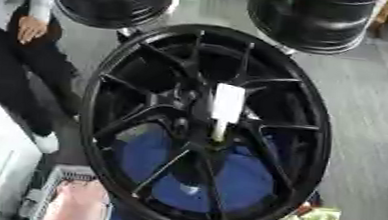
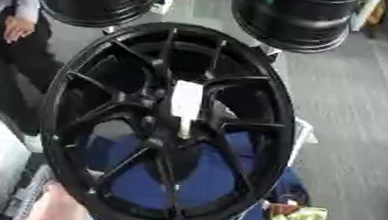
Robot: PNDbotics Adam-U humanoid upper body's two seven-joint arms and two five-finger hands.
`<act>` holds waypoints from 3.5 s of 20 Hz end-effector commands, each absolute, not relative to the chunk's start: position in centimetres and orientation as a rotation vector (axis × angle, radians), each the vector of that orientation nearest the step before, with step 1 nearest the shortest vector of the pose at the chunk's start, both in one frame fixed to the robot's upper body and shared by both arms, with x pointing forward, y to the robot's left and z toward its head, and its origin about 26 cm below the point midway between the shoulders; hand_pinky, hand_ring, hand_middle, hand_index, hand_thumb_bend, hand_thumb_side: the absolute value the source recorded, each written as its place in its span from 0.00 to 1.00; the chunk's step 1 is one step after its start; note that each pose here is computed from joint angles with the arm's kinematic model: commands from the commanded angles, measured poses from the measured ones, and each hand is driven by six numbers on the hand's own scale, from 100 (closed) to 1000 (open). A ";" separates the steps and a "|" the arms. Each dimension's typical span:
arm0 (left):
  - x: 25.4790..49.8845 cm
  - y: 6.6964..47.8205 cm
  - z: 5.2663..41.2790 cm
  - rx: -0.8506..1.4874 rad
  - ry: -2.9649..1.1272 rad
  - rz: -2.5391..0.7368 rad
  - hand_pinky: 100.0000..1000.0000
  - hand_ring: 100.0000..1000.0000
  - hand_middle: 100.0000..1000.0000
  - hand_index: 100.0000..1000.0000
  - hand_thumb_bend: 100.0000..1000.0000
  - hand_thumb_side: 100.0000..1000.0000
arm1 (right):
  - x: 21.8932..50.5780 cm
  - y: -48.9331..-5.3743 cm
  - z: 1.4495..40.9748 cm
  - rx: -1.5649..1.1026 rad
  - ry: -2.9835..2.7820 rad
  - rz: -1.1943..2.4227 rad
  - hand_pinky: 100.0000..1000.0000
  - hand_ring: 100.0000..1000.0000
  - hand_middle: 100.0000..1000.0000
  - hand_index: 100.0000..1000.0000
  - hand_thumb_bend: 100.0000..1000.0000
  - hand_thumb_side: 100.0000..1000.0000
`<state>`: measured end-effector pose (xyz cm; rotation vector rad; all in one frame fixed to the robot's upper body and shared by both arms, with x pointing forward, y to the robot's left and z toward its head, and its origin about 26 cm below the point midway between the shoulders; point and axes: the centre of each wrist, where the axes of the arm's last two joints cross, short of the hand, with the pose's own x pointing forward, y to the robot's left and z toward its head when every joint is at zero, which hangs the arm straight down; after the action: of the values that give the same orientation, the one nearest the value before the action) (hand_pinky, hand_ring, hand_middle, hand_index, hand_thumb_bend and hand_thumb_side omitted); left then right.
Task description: Pull the pin out of the wheel hub.
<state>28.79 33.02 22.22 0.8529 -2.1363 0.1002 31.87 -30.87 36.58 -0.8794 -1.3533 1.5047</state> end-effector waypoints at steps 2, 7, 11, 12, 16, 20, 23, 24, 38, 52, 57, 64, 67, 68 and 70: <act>28.5 33.2 22.8 0.858 -2.156 0.121 0.57 1.00 0.71 0.73 0.45 0.69 | 31.1 -31.2 37.9 -0.943 -1.364 1.496 0.86 0.78 0.79 0.87 0.00 0.13; 28.5 33.2 23.0 0.858 -2.163 0.116 0.57 1.00 0.71 0.73 0.45 0.69 | 31.1 -31.2 37.9 -0.941 -1.362 1.497 0.86 0.78 0.79 0.87 0.00 0.13; 28.5 33.1 23.0 0.858 -2.164 0.115 0.57 1.00 0.71 0.73 0.45 0.69 | 31.1 -31.0 38.0 -0.941 -1.362 1.502 0.86 0.79 0.79 0.87 0.00 0.13; 28.5 33.1 23.0 0.858 -2.165 0.115 0.57 1.00 0.71 0.73 0.45 0.69 | 31.1 -31.0 38.0 -0.941 -1.363 1.502 0.86 0.79 0.79 0.87 0.00 0.13; 28.6 33.1 23.1 0.857 -2.168 0.109 0.58 1.00 0.72 0.73 0.45 0.69 | 31.1 -31.0 38.0 -0.942 -1.364 1.504 0.86 0.79 0.79 0.87 0.00 0.13; 28.6 33.1 23.1 0.856 -2.168 0.113 0.58 1.00 0.72 0.73 0.45 0.69 | 31.1 -30.9 38.0 -0.937 -1.366 1.504 0.86 0.78 0.79 0.87 0.00 0.13; 28.6 33.1 23.1 0.855 -2.170 0.112 0.58 1.00 0.72 0.73 0.45 0.69 | 31.2 -30.9 38.0 -0.935 -1.365 1.506 0.86 0.79 0.79 0.87 0.00 0.13; 28.6 33.1 23.2 0.856 -2.172 0.111 0.58 1.00 0.72 0.73 0.45 0.69 | 31.2 -30.9 38.0 -0.935 -1.363 1.506 0.86 0.79 0.79 0.87 0.00 0.13; 28.6 33.1 23.2 0.862 -2.169 0.087 0.58 1.00 0.72 0.73 0.45 0.69 | 31.5 -27.0 39.6 -0.934 -1.336 1.689 0.87 0.84 0.83 0.90 0.00 0.23; 28.7 33.0 23.2 0.851 -2.168 0.068 0.58 1.00 0.72 0.73 0.44 0.69 | 34.8 -19.2 39.8 -0.813 -1.351 1.955 0.88 0.87 0.87 0.92 0.00 0.29; 28.7 32.9 23.3 0.847 -2.171 0.068 0.58 1.00 0.72 0.73 0.44 0.69 | 35.7 -17.6 39.3 -0.762 -1.358 2.017 0.88 0.88 0.88 0.94 0.00 0.38; 28.7 32.9 23.5 0.849 -2.178 0.065 0.58 1.00 0.72 0.73 0.45 0.69 | 36.1 -16.9 37.9 -0.642 -1.349 2.101 0.90 0.88 0.88 0.96 0.00 0.41; 28.7 32.8 23.6 0.848 -2.180 0.063 0.58 1.00 0.72 0.73 0.44 0.69 | 35.9 -16.9 37.5 -0.596 -1.355 2.131 0.90 0.88 0.87 0.96 0.00 0.41; 28.7 32.8 23.6 0.848 -2.180 0.062 0.58 1.00 0.72 0.73 0.44 0.69 | 35.9 -16.9 37.4 -0.585 -1.357 2.136 0.90 0.88 0.87 0.96 0.00 0.41; 28.8 32.8 23.5 0.844 -2.179 0.061 0.58 1.00 0.72 0.73 0.44 0.69 | 35.7 -16.7 37.1 -0.554 -1.359 2.150 0.90 0.88 0.87 0.96 0.00 0.43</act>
<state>28.95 32.68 22.39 0.8256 -2.1448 0.0867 36.28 -16.49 36.09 -0.5379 -1.3365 2.1420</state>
